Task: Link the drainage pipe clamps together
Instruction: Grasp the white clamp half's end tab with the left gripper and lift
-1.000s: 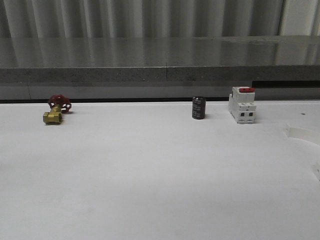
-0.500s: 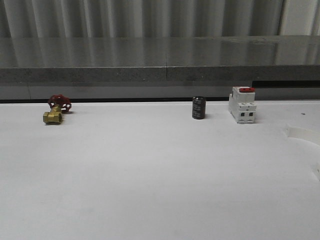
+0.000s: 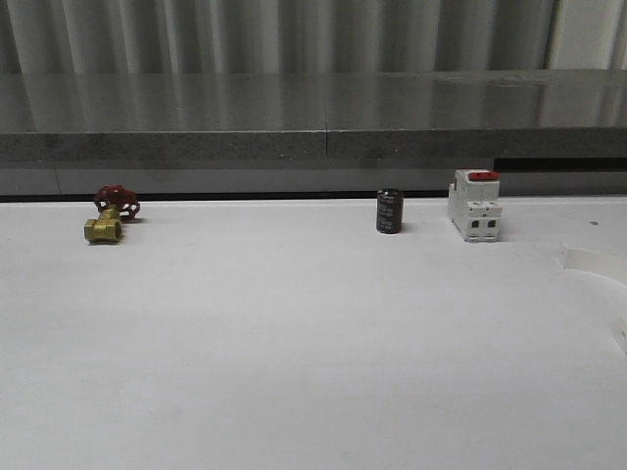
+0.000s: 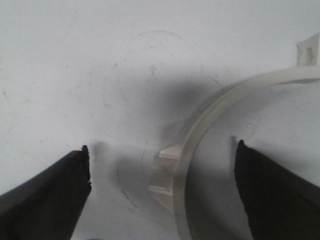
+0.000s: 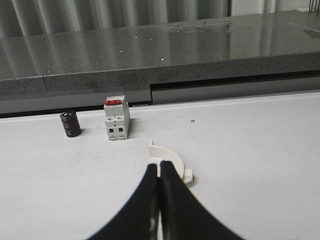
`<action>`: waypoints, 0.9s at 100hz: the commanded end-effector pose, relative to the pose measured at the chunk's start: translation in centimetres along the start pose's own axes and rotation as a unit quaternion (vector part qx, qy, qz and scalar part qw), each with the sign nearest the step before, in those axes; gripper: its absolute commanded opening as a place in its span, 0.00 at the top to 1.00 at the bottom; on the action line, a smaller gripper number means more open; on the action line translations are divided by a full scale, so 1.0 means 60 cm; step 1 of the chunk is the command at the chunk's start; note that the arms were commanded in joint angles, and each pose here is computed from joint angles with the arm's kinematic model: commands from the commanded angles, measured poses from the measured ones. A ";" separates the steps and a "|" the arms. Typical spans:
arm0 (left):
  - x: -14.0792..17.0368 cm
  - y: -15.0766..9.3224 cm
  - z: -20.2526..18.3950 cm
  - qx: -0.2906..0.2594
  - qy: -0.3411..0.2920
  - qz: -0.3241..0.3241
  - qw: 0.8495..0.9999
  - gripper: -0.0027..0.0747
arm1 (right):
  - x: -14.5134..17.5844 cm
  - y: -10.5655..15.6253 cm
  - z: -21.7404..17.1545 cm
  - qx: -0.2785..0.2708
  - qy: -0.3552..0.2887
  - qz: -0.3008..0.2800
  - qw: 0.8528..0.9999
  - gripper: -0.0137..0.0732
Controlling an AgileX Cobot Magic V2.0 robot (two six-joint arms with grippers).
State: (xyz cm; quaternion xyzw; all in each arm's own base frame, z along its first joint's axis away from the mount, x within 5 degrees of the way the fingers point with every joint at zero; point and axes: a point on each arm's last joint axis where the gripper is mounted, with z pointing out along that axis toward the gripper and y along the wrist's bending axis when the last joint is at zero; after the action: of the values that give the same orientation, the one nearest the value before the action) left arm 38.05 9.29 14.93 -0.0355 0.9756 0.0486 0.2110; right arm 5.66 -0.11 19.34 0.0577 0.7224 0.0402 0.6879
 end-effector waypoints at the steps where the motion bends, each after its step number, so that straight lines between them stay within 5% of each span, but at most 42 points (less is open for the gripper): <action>1: -0.032 0.008 -0.037 -0.011 -0.061 -0.001 0.998 0.28 | -0.022 0.002 -0.005 -0.004 -0.056 -0.006 0.998 0.92; 25: -0.030 0.008 -0.036 -0.010 -0.057 -0.001 0.998 0.71 | -0.022 0.002 -0.005 -0.004 -0.056 -0.006 0.998 0.92; 42: -0.028 0.007 -0.036 -0.009 -0.048 -0.002 0.999 0.91 | -0.022 0.002 -0.005 -0.004 -0.056 -0.006 0.998 0.92; 66: -0.036 0.003 -0.083 -0.002 -0.067 -0.014 0.998 0.97 | -0.022 0.002 -0.005 -0.004 -0.056 -0.006 0.998 0.92; 90: -0.041 -0.025 -0.198 0.035 -0.106 -0.039 0.993 0.97 | -0.022 0.002 -0.005 -0.004 -0.056 -0.006 0.998 0.92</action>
State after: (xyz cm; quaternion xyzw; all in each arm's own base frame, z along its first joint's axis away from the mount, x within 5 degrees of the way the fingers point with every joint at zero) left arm 36.32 7.78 21.91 -0.0539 0.9650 0.0256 0.2553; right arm 5.66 -0.11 19.34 0.0571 0.7225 0.0397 0.6879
